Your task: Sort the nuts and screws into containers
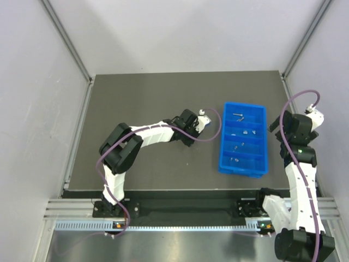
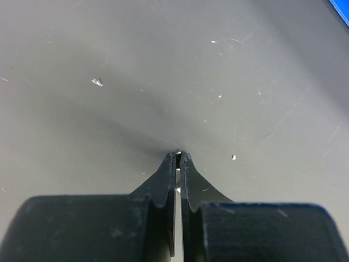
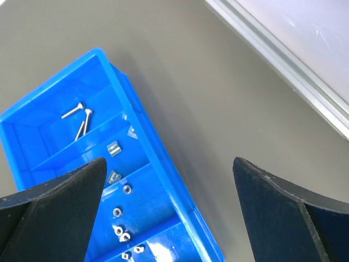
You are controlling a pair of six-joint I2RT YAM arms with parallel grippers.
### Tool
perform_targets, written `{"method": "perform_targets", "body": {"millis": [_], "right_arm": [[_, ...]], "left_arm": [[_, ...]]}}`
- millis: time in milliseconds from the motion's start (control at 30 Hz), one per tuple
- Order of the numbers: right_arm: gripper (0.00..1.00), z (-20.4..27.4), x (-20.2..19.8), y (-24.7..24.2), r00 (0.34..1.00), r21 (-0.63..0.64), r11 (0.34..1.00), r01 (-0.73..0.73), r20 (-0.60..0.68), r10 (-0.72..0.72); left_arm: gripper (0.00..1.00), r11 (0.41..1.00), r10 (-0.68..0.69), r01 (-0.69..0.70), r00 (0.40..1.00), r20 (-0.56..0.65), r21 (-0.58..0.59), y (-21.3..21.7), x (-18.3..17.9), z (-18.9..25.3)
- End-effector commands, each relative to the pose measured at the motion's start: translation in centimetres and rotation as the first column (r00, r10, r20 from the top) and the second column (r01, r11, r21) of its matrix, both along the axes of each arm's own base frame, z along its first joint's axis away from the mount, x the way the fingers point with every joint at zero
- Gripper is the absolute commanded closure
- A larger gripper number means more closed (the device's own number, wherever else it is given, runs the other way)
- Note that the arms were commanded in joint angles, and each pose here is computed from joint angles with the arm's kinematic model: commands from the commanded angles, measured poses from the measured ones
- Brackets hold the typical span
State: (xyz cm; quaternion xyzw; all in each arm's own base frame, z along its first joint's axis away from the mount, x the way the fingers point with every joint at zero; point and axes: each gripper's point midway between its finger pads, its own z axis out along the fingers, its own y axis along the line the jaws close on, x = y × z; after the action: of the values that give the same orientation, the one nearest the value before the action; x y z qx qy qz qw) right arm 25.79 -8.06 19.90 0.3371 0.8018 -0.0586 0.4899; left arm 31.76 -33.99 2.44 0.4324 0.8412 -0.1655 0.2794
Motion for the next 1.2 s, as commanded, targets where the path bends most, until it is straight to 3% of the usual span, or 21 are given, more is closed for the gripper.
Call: {"method": "perform_targets", "body": {"millis": [0,133,233,333,567,700,967,1067,1100,1133,1167], "right_arm": [[0.00,2.6,0.0,-0.6,0.998,-0.034,0.999,0.024,0.065,-0.022],[0.00,2.7,0.0,-0.5,0.997,-0.030,0.999,0.020,0.072,-0.018],[0.00,2.6,0.1,-0.2,0.997,-0.017,1.000,0.011,0.071,-0.010],[0.00,2.3,0.2,0.1,0.998,-0.006,1.000,-0.005,0.061,0.005],[0.00,2.0,0.0,0.7,0.998,-0.002,0.999,-0.046,0.054,0.046],[0.00,0.7,-0.3,0.8,0.998,0.005,0.998,-0.057,-0.017,0.057],[0.00,1.3,-0.7,0.8,0.998,-0.013,0.998,-0.063,0.013,0.063],[0.00,1.0,-0.8,0.7,0.998,-0.012,0.998,-0.056,0.006,0.056],[0.00,0.9,-0.9,0.7,0.999,-0.012,0.999,-0.052,0.003,0.052],[0.00,0.9,-0.8,0.7,0.999,-0.011,0.999,-0.051,0.004,0.051],[0.00,0.8,-0.9,0.7,0.999,-0.010,0.999,-0.051,0.003,0.051]], "left_arm": [[1.00,1.000,0.026,-0.027,0.999,-0.040,-0.008,0.2,-0.6,0.1],[1.00,0.971,0.129,-0.132,0.991,-0.027,-0.202,-1.8,0.0,5.8],[1.00,0.921,0.133,-0.139,0.990,-0.043,-0.363,-3.7,-0.5,10.6],[1.00,0.880,0.047,-0.050,0.999,-0.018,-0.473,-6.2,-2.7,14.2],[1.00,0.847,-0.196,0.173,0.981,0.007,-0.502,-12.4,-9.0,15.2],[1.00,0.822,-0.256,0.247,0.965,0.054,-0.514,-15.7,-10.4,15.1],[0.98,0.833,-0.293,0.287,0.954,0.063,-0.472,-18.6,-10.5,12.7],[0.80,0.843,-0.316,0.306,0.947,0.054,-0.442,-18.3,-11.0,12.1],[0.68,0.848,-0.311,0.304,0.949,0.055,-0.434,-18.2,-11.0,12.1],[0.50,0.845,-0.306,0.303,0.950,0.065,-0.442,-18.1,-11.0,12.9],[0.40,0.844,-0.299,0.299,0.952,0.072,-0.444,-18.0,-10.9,13.4]]}}
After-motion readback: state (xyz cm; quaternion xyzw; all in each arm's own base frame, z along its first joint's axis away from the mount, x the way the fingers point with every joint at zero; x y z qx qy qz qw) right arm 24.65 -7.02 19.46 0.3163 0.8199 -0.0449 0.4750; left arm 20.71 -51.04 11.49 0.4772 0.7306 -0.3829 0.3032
